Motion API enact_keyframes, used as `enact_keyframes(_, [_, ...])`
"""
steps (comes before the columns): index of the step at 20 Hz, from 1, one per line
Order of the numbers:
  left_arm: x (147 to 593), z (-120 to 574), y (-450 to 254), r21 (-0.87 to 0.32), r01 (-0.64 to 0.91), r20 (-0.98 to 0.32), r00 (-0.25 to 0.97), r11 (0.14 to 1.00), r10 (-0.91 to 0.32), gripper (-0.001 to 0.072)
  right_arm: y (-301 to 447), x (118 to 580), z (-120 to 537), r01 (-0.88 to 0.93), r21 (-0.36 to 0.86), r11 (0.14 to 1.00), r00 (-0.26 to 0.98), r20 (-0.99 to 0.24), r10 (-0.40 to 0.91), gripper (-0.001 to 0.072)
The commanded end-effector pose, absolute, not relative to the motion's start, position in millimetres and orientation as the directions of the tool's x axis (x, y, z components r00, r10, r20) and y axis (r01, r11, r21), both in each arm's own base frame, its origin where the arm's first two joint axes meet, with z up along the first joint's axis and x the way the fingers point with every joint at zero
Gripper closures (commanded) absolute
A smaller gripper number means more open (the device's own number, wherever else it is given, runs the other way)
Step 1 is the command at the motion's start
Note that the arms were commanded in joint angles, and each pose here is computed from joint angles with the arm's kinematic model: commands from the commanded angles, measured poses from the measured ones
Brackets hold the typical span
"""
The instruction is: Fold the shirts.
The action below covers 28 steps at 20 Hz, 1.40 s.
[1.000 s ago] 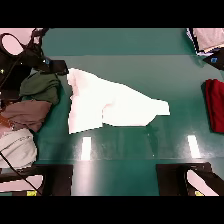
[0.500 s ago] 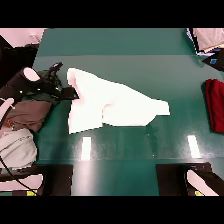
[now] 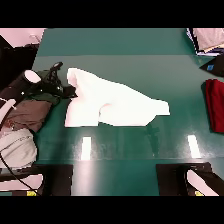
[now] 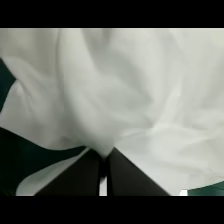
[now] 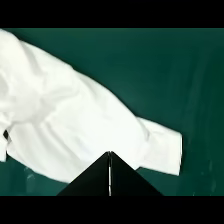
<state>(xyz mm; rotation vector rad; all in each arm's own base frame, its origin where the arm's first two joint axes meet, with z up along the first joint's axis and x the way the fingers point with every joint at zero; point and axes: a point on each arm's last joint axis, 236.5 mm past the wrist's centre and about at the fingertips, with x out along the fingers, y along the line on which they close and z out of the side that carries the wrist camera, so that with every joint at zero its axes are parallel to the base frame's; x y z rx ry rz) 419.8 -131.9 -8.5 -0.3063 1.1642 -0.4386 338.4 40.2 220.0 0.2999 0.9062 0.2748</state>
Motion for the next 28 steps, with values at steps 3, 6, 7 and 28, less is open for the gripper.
enact_keyframes(3, [438,100,-141,-0.413,0.329,-0.727,0.441,0.849,-0.525,0.0682,47,303,108,-0.041,0.425,0.904,0.329,-0.849,0.413,0.0621])
enact_keyframes(6, [436,151,-144,-0.383,0.387,-0.681,0.495,0.839,-0.539,0.0682,34,295,35,0.089,0.448,0.890,0.254,-0.874,0.415,0.0188])
enact_keyframes(7, [435,161,-144,-0.376,0.398,-0.672,0.505,0.837,-0.542,0.0682,28,293,17,0.138,0.456,0.879,0.234,-0.878,0.418,0.0188])
enact_keyframes(28, [432,178,-146,-0.368,0.415,-0.655,0.519,0.832,-0.549,0.0682,66,361,-85,0.228,0.628,0.744,0.264,-0.776,0.573,0.0623])
